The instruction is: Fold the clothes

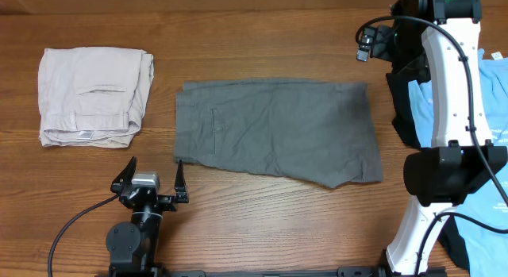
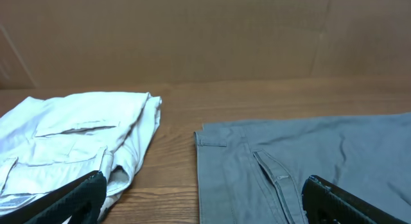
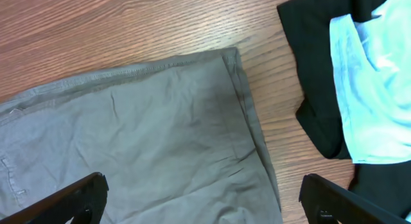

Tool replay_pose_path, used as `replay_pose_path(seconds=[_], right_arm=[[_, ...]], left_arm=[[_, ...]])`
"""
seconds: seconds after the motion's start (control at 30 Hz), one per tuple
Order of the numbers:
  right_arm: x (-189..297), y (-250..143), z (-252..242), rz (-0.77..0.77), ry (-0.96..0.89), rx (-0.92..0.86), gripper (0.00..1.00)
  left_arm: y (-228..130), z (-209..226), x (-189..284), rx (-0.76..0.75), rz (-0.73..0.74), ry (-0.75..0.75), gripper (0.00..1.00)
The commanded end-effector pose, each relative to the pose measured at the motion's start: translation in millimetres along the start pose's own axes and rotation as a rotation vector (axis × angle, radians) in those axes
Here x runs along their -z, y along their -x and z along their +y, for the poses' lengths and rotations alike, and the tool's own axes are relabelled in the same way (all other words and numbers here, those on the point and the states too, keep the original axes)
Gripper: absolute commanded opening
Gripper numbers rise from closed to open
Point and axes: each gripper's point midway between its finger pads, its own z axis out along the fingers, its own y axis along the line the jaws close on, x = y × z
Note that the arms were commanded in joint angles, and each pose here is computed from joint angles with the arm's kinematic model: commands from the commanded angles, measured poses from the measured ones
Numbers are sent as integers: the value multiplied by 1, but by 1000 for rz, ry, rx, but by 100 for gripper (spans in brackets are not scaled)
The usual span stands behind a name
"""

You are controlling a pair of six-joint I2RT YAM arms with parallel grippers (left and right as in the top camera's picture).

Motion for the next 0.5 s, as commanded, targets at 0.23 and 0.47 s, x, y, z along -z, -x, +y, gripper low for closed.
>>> replay_pose_path(seconds=[0.23,0.47], right_arm=[[0,3,2,-12,6,2,100],[0,3,2,-12,6,3,100]], left_arm=[[10,0,0,-22,-46,2,100],[15,-8,1,-21,-65,-46,100]])
